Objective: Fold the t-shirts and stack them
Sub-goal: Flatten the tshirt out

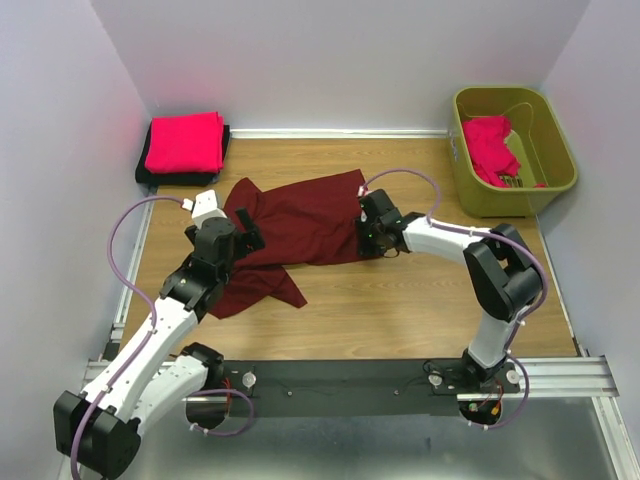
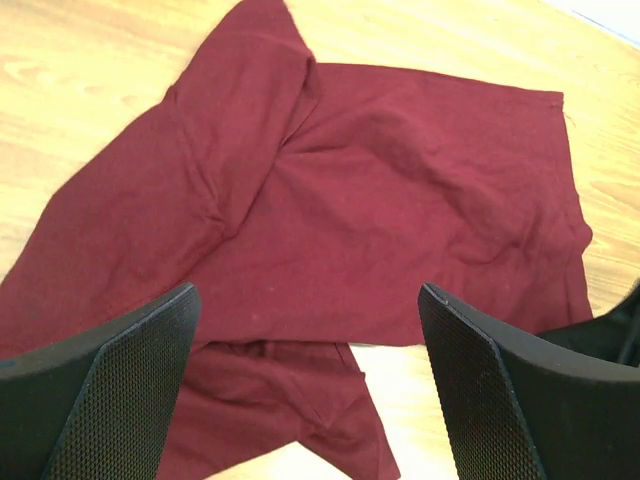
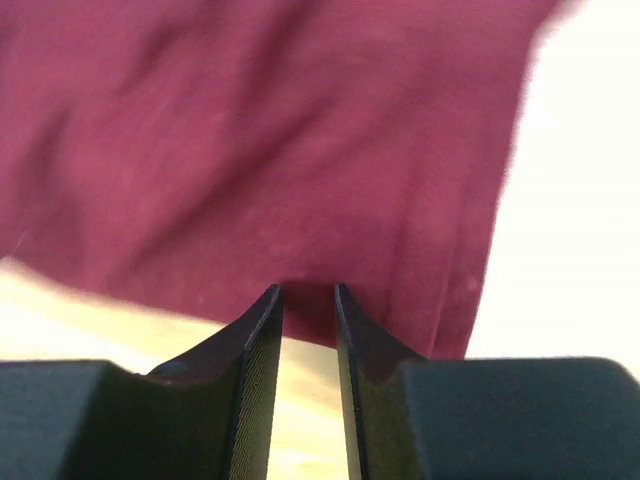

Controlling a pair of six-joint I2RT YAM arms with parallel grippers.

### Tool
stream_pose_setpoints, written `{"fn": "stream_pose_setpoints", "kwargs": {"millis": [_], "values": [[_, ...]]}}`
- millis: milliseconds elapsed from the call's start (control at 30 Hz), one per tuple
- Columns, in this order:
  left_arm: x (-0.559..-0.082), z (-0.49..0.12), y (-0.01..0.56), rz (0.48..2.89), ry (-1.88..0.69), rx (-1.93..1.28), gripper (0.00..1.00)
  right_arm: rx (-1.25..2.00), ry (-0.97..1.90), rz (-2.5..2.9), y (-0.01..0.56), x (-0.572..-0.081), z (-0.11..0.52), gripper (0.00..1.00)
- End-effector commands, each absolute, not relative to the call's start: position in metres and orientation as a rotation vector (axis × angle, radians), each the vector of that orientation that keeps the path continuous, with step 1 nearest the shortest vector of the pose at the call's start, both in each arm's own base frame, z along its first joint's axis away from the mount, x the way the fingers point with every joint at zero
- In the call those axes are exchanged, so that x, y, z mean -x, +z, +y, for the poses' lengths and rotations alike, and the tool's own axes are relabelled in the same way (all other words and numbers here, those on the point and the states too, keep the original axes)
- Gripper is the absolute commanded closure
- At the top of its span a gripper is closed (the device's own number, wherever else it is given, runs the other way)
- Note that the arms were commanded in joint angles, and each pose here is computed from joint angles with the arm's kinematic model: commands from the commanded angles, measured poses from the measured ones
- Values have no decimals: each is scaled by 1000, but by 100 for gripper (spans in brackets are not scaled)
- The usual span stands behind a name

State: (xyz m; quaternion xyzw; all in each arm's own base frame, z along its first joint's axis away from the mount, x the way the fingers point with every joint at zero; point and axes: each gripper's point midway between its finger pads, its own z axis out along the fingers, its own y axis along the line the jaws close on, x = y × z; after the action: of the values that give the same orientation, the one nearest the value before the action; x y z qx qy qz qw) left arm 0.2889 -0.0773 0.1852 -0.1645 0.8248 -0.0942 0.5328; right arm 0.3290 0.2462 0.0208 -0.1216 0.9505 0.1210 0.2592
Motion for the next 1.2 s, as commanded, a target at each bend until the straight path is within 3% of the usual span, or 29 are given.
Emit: {"fn": "stream_pose_setpoints", "kwargs": {"millis": [0, 400, 733, 1167], "values": [[-287, -69, 180, 1976, -225, 490, 2, 198, 248, 2627, -4, -332, 208, 68], [-298, -49, 163, 2011, -188, 591, 3, -188, 177, 2827, -2, -219, 102, 67], [-352, -90, 158, 2133, -245, 258, 7, 29, 448, 2529, 112, -263, 138, 60], [-436, -144, 112, 2356, -307, -31, 23, -35, 445, 2576, 100, -301, 154, 59]]}}
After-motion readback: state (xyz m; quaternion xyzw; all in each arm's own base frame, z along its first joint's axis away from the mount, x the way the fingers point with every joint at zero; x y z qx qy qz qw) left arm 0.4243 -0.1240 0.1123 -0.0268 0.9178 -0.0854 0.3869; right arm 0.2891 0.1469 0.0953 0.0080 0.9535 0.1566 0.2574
